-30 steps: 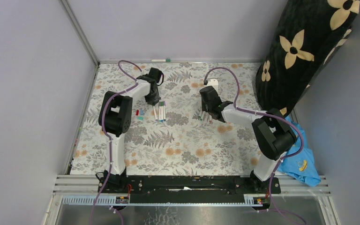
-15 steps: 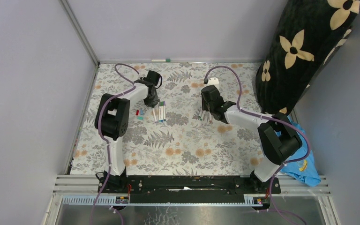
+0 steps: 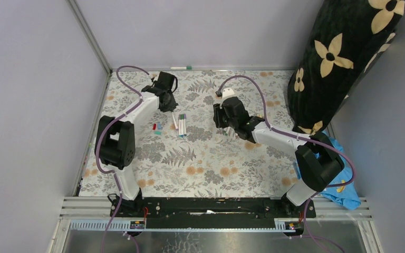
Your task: Open the pen caps
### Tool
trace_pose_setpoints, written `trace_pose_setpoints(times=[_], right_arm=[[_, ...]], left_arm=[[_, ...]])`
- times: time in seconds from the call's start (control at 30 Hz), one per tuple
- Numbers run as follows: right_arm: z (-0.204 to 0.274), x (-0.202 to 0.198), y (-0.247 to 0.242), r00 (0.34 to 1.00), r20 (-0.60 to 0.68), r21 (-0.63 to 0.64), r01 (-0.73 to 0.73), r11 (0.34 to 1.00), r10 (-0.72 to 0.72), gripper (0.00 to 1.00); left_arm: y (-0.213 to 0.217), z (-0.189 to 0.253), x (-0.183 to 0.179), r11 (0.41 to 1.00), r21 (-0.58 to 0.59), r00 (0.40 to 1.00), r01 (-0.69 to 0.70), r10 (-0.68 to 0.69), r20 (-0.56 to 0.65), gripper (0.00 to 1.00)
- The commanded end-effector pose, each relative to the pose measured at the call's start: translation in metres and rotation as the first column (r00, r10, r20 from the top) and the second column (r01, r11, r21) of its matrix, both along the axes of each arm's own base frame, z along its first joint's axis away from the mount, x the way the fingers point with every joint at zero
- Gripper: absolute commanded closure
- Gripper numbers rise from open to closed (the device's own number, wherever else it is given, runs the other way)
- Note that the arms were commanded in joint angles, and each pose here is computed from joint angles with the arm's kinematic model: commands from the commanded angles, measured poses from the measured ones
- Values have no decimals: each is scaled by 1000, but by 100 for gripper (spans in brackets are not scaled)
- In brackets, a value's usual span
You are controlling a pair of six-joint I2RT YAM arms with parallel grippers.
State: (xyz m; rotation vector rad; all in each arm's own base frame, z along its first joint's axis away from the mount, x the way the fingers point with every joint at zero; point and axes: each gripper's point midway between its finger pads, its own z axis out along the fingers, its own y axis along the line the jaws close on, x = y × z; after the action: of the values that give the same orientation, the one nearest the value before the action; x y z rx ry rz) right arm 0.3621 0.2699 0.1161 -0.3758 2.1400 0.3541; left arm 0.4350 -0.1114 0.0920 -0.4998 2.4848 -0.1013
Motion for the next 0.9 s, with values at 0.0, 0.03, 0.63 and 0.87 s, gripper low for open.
trace_pose_setpoints(times=[0.0, 0.03, 0.63, 0.87], right_arm=[[41, -17, 50, 975, 77, 171, -217, 961, 207, 59], [44, -20, 58, 968, 78, 196, -248, 949, 237, 59], [68, -34, 126, 902, 93, 502, -408, 763, 421, 53], [75, -27, 139, 899, 98, 551, -406, 729, 426, 53]], left_arm=[[-15, 22, 3, 996, -85, 999, 15, -12, 38, 100], [-18, 24, 1, 995, -101, 999, 23, -20, 36, 100], [-70, 65, -30, 896, -428, 992, 122, -101, 72, 100], [-74, 66, -38, 881, -455, 991, 132, -108, 78, 100]])
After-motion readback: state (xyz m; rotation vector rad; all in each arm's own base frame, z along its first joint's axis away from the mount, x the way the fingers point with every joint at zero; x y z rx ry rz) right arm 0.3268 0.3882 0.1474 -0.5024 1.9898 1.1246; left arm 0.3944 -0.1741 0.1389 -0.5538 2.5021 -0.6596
